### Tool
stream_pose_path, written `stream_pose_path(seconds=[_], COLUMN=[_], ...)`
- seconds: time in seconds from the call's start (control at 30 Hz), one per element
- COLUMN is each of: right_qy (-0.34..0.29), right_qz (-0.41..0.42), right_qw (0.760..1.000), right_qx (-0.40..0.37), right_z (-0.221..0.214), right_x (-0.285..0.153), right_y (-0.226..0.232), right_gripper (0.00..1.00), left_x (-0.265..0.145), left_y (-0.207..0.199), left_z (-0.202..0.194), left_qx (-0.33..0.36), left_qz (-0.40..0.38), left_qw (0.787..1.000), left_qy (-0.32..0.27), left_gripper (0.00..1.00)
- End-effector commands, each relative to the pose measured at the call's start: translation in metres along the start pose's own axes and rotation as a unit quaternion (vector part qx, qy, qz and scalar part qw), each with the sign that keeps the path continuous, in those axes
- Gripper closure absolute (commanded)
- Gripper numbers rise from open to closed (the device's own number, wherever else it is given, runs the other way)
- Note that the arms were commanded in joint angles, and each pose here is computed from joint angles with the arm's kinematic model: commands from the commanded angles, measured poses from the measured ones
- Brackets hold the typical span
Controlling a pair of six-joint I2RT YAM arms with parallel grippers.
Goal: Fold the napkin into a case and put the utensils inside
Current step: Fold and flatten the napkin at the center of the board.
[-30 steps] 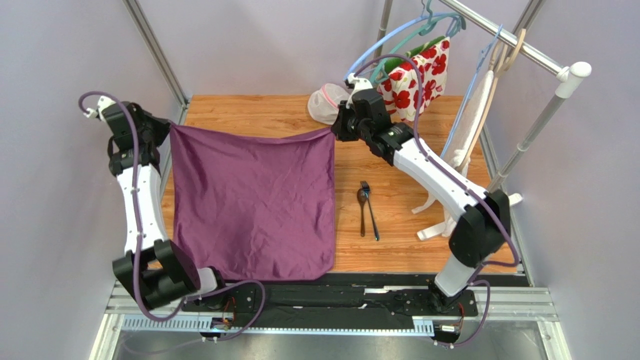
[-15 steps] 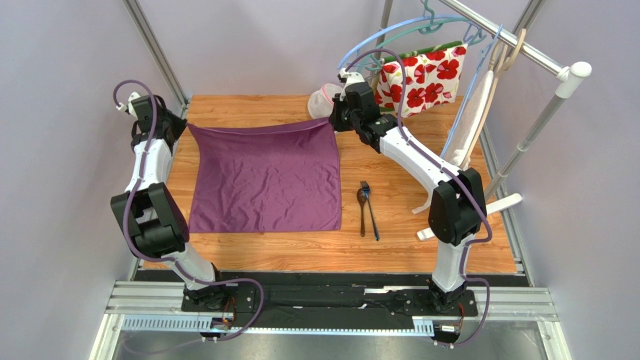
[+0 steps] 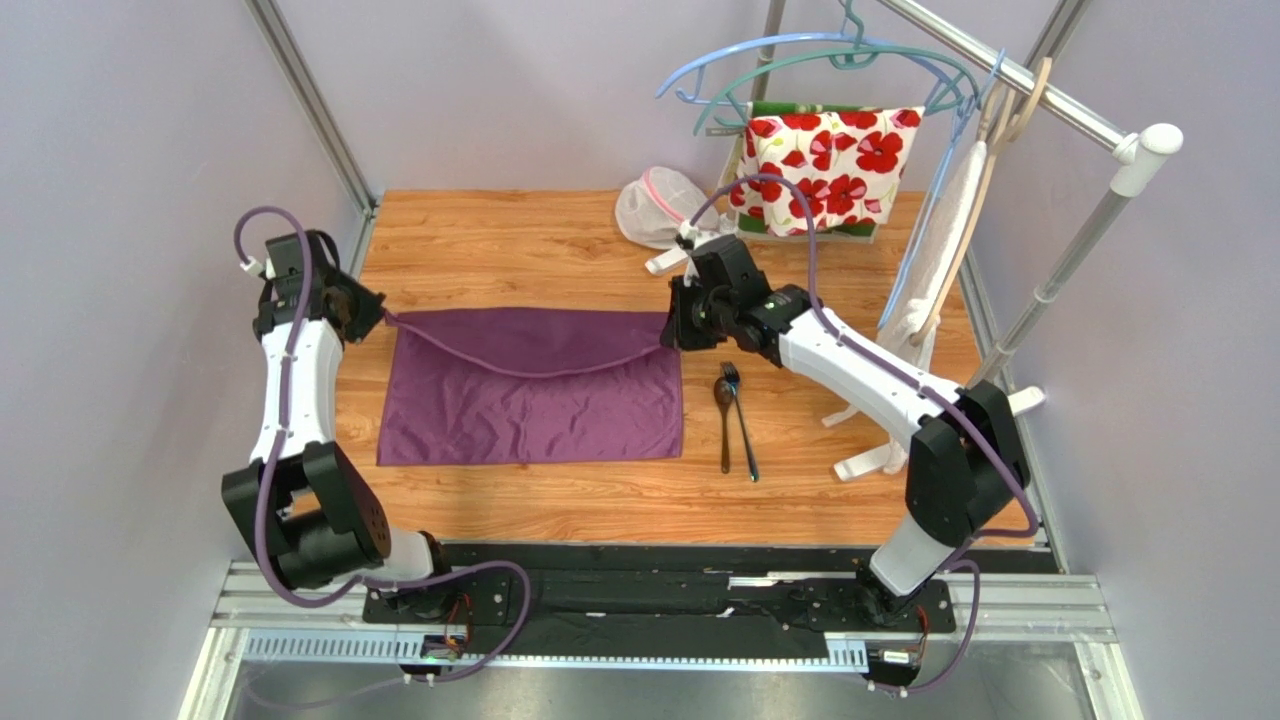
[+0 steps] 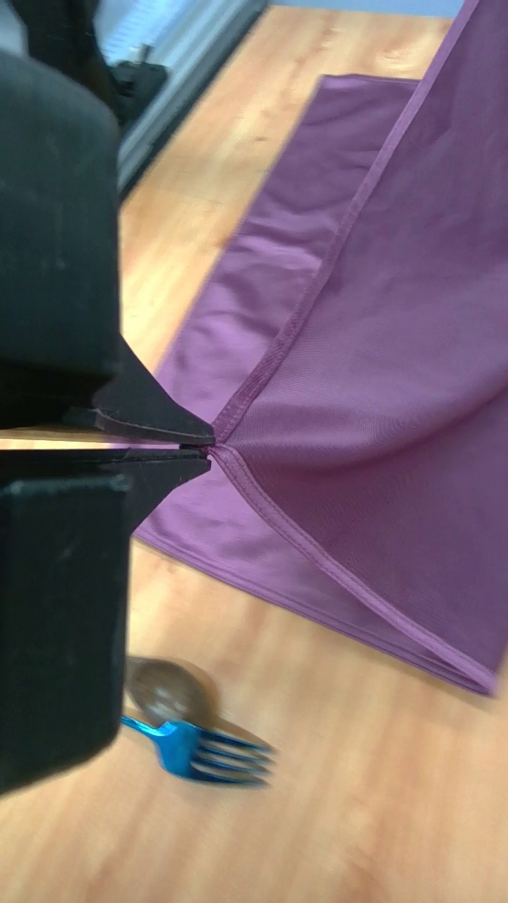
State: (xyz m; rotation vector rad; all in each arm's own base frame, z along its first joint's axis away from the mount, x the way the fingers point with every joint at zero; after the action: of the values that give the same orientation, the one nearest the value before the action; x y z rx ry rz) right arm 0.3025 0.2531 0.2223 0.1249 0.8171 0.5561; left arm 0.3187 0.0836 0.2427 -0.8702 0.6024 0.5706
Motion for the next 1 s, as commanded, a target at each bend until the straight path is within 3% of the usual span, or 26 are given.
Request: stream_pose_path(seconds=[0.0,0.37,0.97], right_qy=[0.031,0.107,0.162], right_qz=[0.05,0.076,0.094], right_qw=[0.998,0.99,0.979], right_qx=[0.027,0.045,0.083], right_z=[-0.025,-0.079,-0.117], right_x=[-0.025,-0.006,0.009], right_y=[0.007,-0.004,-0.009], right_gripper=[1.0,1.0,1.0], left_x=[-0.023,-0.034,-0.01], left_y=[0.029,0.071,0.084], left_z=[-0.019,-0.041,-0.041], left_qx=[0.024,0.062,0.084], left_qz=[0.059,0.162,0.224], left_qw=[0.998,0.984,0.97], left_qy=[0.017,0.03,0.048], left_gripper=[1.0,1.0,1.0])
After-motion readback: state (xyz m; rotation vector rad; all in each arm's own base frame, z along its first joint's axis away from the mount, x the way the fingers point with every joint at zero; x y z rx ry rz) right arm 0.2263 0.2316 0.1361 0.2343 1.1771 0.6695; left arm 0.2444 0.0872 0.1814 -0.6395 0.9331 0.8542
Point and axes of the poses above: each gripper's point midway between its finger pads, its own x axis out along the fingers, its own y axis along the line the jaws close on, z = x × y, the point moved 8 cm from there along -x, back along the fingers, and after that the axes turned 6 degrees about -x, right-handed, at the moved point
